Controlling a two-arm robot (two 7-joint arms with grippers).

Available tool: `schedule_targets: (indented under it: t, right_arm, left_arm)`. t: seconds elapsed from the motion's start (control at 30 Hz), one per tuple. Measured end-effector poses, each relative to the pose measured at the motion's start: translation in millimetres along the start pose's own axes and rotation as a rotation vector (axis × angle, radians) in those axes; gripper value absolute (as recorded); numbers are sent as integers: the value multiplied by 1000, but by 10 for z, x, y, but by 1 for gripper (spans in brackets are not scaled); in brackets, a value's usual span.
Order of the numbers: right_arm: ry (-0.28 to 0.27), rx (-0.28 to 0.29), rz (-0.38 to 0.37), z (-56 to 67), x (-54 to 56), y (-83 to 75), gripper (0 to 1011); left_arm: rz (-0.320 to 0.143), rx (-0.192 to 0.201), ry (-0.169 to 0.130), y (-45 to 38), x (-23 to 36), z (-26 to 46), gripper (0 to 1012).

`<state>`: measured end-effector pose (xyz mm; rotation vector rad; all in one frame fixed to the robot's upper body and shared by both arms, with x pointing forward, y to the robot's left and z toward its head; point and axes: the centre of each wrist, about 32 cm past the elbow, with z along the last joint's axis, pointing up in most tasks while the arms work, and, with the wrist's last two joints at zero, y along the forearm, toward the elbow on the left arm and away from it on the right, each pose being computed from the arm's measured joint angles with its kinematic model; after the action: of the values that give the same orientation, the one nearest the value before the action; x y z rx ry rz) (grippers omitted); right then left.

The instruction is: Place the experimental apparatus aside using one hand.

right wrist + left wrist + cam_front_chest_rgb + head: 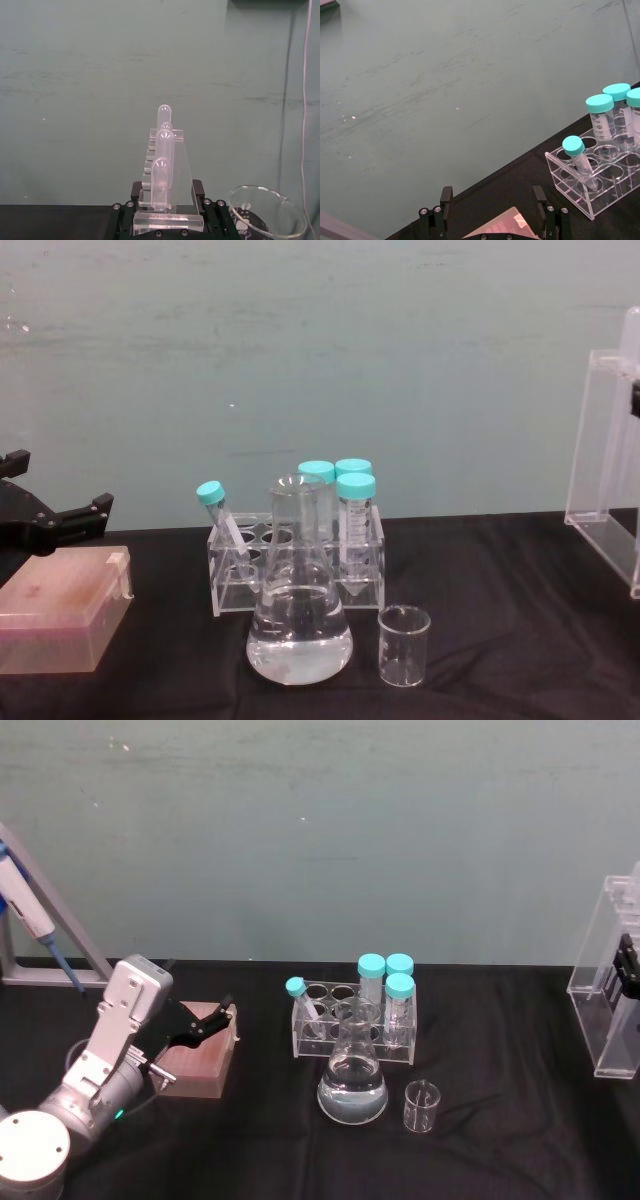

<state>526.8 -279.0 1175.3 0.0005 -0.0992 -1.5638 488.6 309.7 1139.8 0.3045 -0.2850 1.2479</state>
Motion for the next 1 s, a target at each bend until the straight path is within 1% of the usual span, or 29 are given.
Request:
schedule_targets:
  t: [0.1,0.13,0.23,0.43,0.67,0.83,1.0]
  right_arm:
    - [0,-2,-1,-6,63,-6,593]
    - [0,-2,-1,-6,63,-6,594]
    - [1,-5,-4,-11,122,-6,593]
    - [3,-9,-3,-19,197,-2,593]
    - [-1,-14,2,-22,255,7,593]
    - [-7,-16,0,-21,326,30,593]
    - [-9,-16,-2,-21,364,40,593]
  left_arm:
    - [0,0,0,0,0,0,1000]
    - [0,0,0,0,0,0,1000]
    - [0,0,0,0,0,0,1000]
    - [0,0,0,0,0,0,1000]
    - [0,0,0,0,0,0,1000]
    - [0,0,0,0,0,0,1000]
    - [0,0,0,0,0,0,1000]
